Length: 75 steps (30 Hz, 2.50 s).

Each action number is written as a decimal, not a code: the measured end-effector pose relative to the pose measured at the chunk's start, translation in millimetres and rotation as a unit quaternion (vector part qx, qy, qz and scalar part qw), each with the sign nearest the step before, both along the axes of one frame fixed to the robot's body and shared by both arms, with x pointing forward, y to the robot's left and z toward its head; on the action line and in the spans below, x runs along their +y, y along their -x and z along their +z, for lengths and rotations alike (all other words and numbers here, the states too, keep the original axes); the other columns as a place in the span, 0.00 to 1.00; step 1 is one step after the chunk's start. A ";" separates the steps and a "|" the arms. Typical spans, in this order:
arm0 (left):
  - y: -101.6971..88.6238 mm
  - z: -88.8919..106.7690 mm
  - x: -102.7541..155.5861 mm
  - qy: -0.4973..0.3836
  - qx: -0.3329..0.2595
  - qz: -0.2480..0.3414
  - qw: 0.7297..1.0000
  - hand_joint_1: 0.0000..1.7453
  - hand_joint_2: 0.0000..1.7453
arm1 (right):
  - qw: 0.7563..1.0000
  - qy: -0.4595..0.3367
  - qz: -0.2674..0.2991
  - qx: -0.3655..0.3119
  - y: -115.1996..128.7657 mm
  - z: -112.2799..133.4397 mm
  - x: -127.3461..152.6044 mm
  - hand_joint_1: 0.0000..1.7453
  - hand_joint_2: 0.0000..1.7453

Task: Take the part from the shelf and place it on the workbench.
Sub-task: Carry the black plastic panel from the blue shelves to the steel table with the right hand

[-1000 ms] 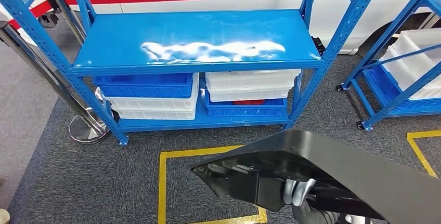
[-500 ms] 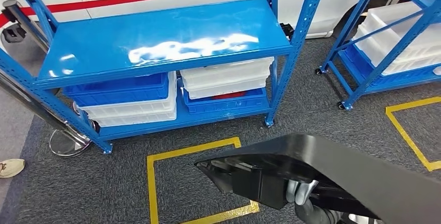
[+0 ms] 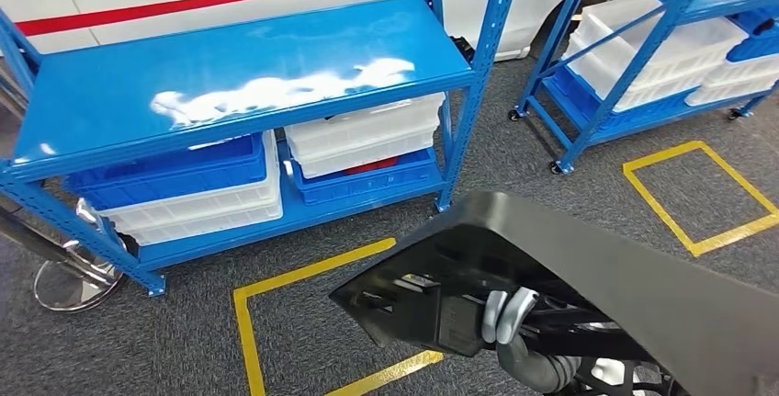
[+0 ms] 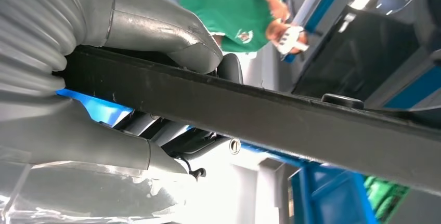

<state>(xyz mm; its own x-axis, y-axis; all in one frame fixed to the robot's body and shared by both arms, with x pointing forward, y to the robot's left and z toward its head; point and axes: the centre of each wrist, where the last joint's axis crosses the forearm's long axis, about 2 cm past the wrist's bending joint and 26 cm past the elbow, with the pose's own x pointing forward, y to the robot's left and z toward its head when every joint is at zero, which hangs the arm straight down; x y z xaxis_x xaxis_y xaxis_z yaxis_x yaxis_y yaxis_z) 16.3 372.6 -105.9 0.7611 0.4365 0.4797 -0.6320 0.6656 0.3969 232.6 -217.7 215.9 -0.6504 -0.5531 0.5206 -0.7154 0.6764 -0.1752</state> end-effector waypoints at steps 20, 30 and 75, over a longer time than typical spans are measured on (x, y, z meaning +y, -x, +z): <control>-3.3 -2.6 -17.6 0.035 -0.011 -0.084 0.996 0.00 1.00 | 0.999 0.047 0.004 0.005 21.7 -16.5 17.5 0.94 1.00; -4.8 -2.5 -17.2 0.028 -0.024 -0.086 0.996 0.00 1.00 | 0.998 0.046 0.048 -0.006 19.3 -9.5 23.8 0.94 1.00; -20.9 -2.1 -24.7 0.062 0.005 -0.068 0.996 0.00 1.00 | 0.996 0.031 0.082 -0.009 -17.3 27.0 45.5 0.94 1.00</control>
